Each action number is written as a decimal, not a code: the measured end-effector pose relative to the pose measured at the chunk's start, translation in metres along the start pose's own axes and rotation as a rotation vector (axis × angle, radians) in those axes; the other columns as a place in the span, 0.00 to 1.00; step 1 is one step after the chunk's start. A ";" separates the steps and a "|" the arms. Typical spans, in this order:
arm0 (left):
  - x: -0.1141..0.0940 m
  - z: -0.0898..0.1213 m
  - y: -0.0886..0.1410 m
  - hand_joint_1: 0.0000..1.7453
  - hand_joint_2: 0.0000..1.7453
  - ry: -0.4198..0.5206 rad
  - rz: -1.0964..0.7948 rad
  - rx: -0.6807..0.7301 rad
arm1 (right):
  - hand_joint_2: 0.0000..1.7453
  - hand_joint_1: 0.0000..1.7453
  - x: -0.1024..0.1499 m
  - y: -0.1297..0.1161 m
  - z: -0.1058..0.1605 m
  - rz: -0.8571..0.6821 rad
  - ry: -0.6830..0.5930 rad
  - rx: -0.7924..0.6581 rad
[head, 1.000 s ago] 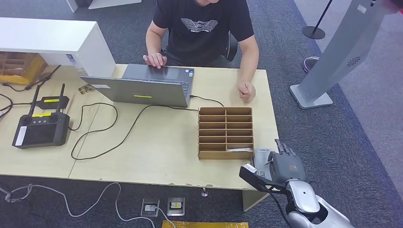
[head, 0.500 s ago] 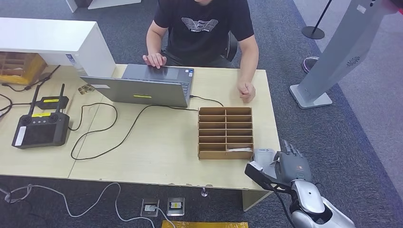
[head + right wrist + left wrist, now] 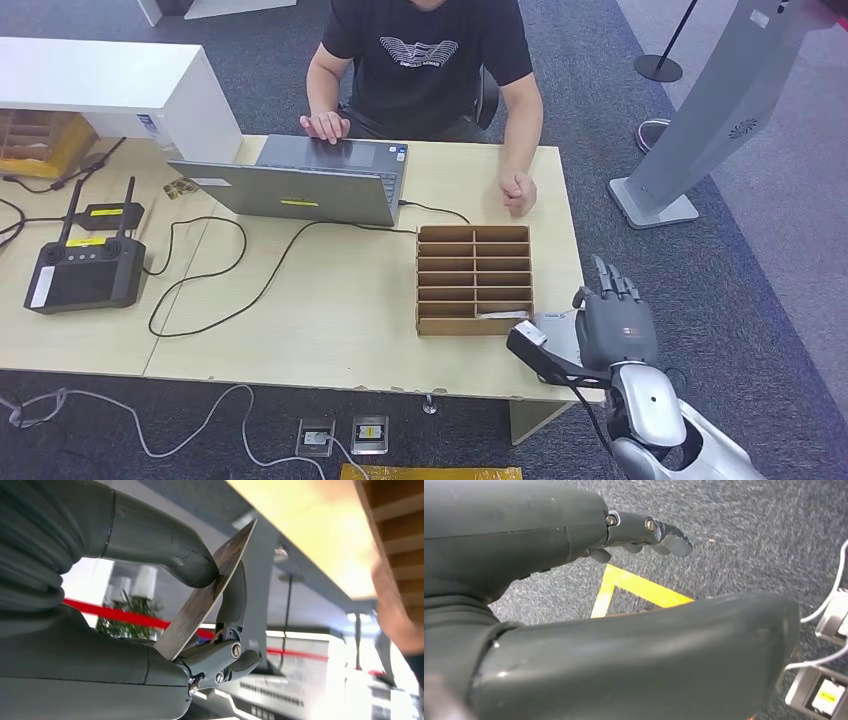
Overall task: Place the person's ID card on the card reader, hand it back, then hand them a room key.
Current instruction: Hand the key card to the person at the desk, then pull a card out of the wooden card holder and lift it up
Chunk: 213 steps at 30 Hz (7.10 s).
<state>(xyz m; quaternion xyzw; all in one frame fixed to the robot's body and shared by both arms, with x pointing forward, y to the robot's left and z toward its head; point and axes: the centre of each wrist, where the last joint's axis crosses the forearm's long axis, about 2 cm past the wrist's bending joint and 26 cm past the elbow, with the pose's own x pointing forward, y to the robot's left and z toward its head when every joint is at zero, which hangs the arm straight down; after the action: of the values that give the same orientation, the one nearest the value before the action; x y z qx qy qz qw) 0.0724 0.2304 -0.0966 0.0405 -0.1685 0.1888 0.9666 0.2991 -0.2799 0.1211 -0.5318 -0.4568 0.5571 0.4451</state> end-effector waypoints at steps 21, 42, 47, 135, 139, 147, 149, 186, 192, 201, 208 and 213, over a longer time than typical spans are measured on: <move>0.012 0.000 -0.013 0.00 0.00 -0.043 -0.163 -0.049 | 1.00 1.00 0.060 -0.090 -0.033 -0.048 -0.277 -0.264; 0.010 0.004 -0.018 0.00 0.00 -0.048 -0.272 -0.077 | 1.00 0.00 0.112 -0.065 -0.045 -0.022 -0.309 -0.164; 0.010 0.006 -0.022 0.00 0.00 -0.052 -0.274 -0.082 | 0.00 0.00 0.110 -0.061 -0.046 0.023 -0.282 -0.174; 0.004 0.000 -0.003 0.00 0.00 -0.029 -0.274 -0.068 | 1.00 0.00 0.122 -0.011 0.015 -0.021 -0.191 -0.048; 0.005 0.000 -0.003 0.00 0.00 -0.026 -0.274 -0.071 | 1.00 0.00 0.124 -0.011 0.013 -0.011 -0.189 -0.037; 0.005 0.000 -0.003 0.00 0.00 -0.024 -0.278 -0.069 | 1.00 0.00 0.126 -0.003 0.010 0.018 -0.177 0.014; 0.005 0.000 -0.003 0.00 0.00 -0.025 -0.282 -0.067 | 1.00 0.00 0.125 -0.001 0.009 0.027 -0.171 0.023; 0.003 0.000 -0.002 0.00 0.00 -0.026 -0.303 -0.061 | 1.00 0.00 0.105 0.004 -0.005 0.083 -0.079 0.031; 0.003 0.000 -0.002 0.00 0.00 -0.020 -0.302 -0.061 | 1.00 0.00 0.104 0.007 -0.005 0.082 -0.076 0.043; 0.003 0.000 -0.003 0.00 0.00 -0.021 -0.302 -0.058 | 1.00 0.56 0.104 0.009 -0.004 0.082 -0.075 0.059; 0.003 0.000 -0.003 0.00 0.00 -0.021 -0.302 -0.056 | 1.00 0.97 0.104 0.009 -0.004 0.082 -0.075 0.062; 0.003 0.002 -0.005 0.00 0.00 -0.029 -0.305 -0.051 | 1.00 1.00 0.104 0.012 -0.002 0.088 -0.075 0.093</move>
<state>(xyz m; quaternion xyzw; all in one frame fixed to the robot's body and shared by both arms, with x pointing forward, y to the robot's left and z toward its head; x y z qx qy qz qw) 0.0766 0.2268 -0.0938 0.0436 -0.1790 0.0349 0.9823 0.2971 -0.1797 0.0900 -0.5089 -0.4230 0.6161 0.4272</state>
